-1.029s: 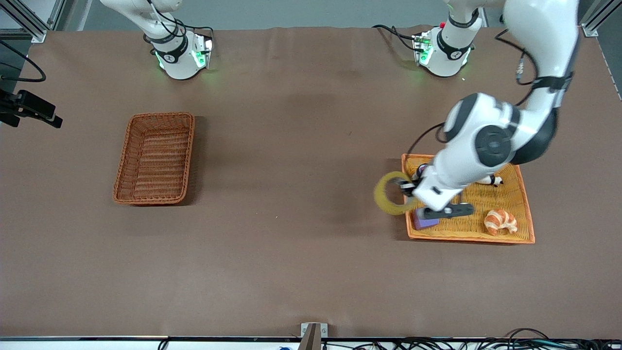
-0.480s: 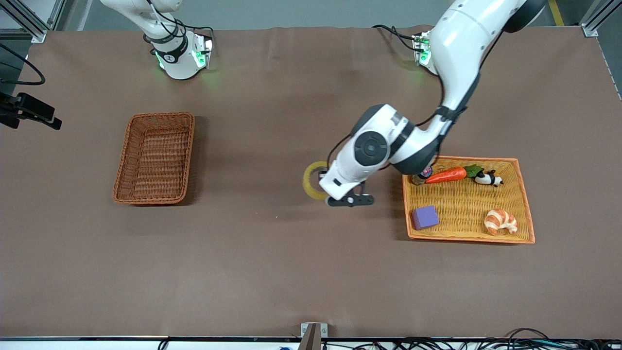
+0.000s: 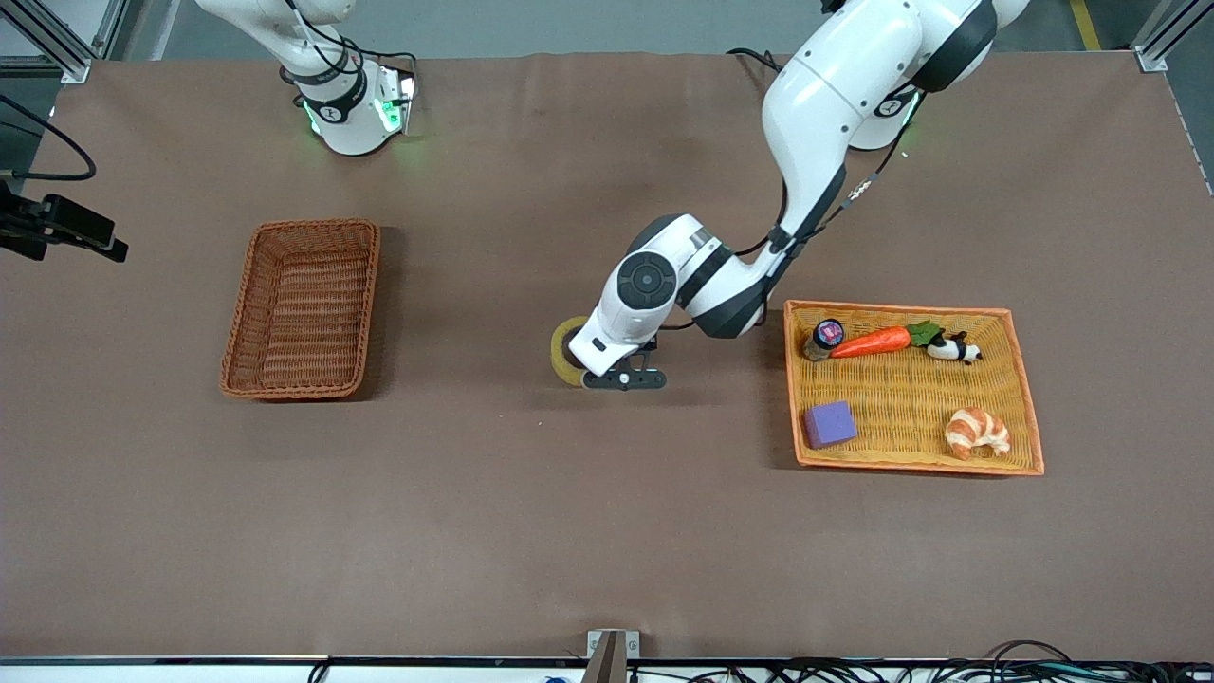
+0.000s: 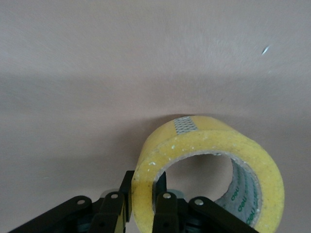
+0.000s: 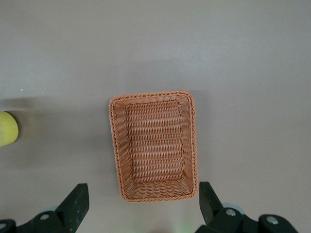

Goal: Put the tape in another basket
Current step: 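Lift the tape roll and carry it toward the table middle, then set the tape roll on the table and open the left gripper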

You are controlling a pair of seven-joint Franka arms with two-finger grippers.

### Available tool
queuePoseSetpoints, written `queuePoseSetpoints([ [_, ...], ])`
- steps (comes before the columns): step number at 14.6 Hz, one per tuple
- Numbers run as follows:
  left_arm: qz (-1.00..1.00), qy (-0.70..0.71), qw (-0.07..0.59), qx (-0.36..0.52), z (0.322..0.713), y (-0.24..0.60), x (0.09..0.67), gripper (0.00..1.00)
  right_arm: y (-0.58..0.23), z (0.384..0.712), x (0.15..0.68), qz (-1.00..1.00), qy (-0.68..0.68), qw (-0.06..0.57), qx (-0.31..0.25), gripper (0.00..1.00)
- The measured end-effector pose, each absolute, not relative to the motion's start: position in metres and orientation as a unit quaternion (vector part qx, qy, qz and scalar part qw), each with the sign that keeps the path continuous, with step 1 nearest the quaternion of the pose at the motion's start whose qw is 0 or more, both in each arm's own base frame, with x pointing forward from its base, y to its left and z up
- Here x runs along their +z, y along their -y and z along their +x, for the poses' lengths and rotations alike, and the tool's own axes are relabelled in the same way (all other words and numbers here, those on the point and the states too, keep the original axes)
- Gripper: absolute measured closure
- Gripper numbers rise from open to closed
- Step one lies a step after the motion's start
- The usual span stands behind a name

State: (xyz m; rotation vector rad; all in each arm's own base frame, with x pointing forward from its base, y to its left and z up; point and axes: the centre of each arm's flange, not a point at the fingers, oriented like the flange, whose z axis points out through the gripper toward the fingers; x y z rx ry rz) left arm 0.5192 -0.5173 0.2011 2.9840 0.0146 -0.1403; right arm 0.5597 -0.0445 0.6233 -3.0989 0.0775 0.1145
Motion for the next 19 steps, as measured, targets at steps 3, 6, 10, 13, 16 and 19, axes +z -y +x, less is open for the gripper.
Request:
queuePoseSetpoints([
  [3, 0.996, -0.008, 0.082, -0.043, 0.523, 0.519, 0.203, 0.66, 0.043, 0.566, 0.613, -0.999, -0.021, 0.024, 0.043, 0.00],
  [6, 0.996, -0.008, 0.084, -0.020, 0.538, 0.515, 0.220, 0.37, 0.033, 0.570, 0.613, -0.998, -0.012, 0.047, 0.036, 0.00],
  [10, 0.998, -0.014, 0.036, 0.055, 0.596, 0.456, 0.317, 0.01, -0.040, 0.601, 0.585, -0.998, 0.044, 0.054, 0.005, 0.00],
  [13, 0.996, -0.039, -0.009, 0.084, 0.638, 0.346, 0.435, 0.00, -0.123, 0.628, 0.530, -0.997, 0.044, 0.066, 0.001, 0.00],
  [16, 0.993, -0.036, -0.035, 0.102, 0.649, 0.237, 0.532, 0.00, -0.219, 0.631, 0.470, -0.997, 0.017, 0.074, 0.017, 0.00],
  [19, 0.993, -0.046, -0.058, 0.087, 0.629, 0.157, 0.597, 0.00, -0.320, 0.607, 0.401, -0.999, 0.020, 0.032, 0.027, 0.00],
])
